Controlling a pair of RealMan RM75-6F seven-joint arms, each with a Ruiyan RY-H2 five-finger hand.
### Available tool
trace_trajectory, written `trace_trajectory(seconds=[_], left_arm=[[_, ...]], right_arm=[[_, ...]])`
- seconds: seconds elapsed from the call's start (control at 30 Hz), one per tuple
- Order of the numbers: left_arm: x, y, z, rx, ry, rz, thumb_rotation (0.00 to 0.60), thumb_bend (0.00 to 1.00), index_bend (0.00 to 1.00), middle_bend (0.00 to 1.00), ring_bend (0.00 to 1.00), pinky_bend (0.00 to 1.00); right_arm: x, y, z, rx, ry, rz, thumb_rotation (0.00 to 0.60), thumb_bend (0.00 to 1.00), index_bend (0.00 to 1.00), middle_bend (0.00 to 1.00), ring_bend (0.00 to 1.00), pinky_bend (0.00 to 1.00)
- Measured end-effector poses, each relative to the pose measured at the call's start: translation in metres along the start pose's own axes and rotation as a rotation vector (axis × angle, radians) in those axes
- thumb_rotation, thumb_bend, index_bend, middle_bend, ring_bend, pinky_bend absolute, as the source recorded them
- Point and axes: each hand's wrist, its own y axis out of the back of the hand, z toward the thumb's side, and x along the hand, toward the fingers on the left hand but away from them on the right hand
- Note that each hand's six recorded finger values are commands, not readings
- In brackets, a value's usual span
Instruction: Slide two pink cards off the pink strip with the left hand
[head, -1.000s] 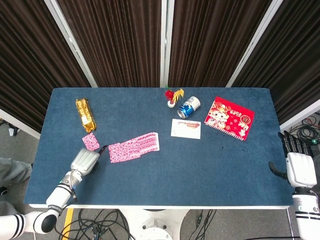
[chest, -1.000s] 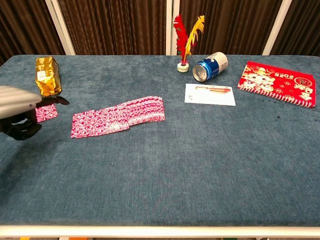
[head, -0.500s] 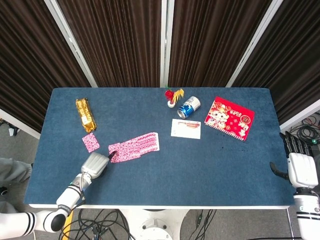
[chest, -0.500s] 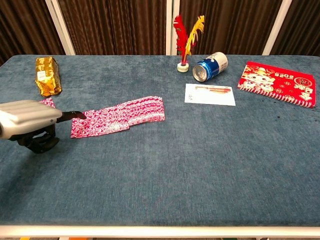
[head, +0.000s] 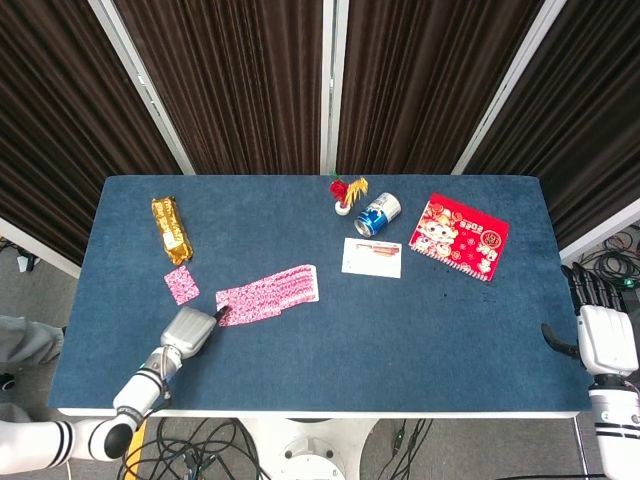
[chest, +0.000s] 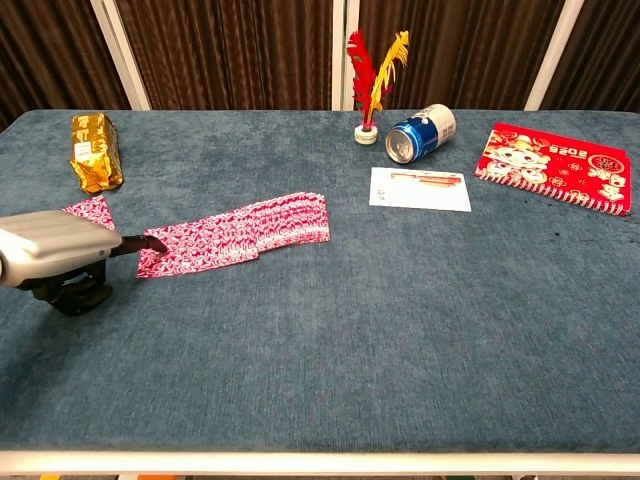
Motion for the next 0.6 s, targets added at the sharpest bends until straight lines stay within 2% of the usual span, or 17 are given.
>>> trace_trajectory(seconds=[0.27, 0.43, 0.6], left_arm=[[-0.015, -0.003, -0.009, -0.015, 0.028, -0.006, 0.6, 0.58, 0.14, 0.86, 0.88, 0.85], [-0.032, -0.016, -0.02, -0.031, 0.055, -0.027, 0.6, 0.58, 0.14, 0.86, 0.88, 0.85], [-0.046, -0.019, -0.029, -0.05, 0.086, -0.02, 0.6, 0.58, 0.14, 0.86, 0.88, 0.85]], right_arm=[[-0.001, 0.001, 0.001, 0.0, 0.005, -0.001, 0.6, 0.21, 0.0, 0.0, 0.0, 0.0], [-0.001, 0.0, 0.003, -0.002, 0.009, -0.002, 0.6, 0.21, 0.0, 0.0, 0.0, 0.0], [0.0, -0.001, 0.005, 0.002, 0.015, 0.0, 0.6, 0.21, 0.0, 0.0, 0.0, 0.0]])
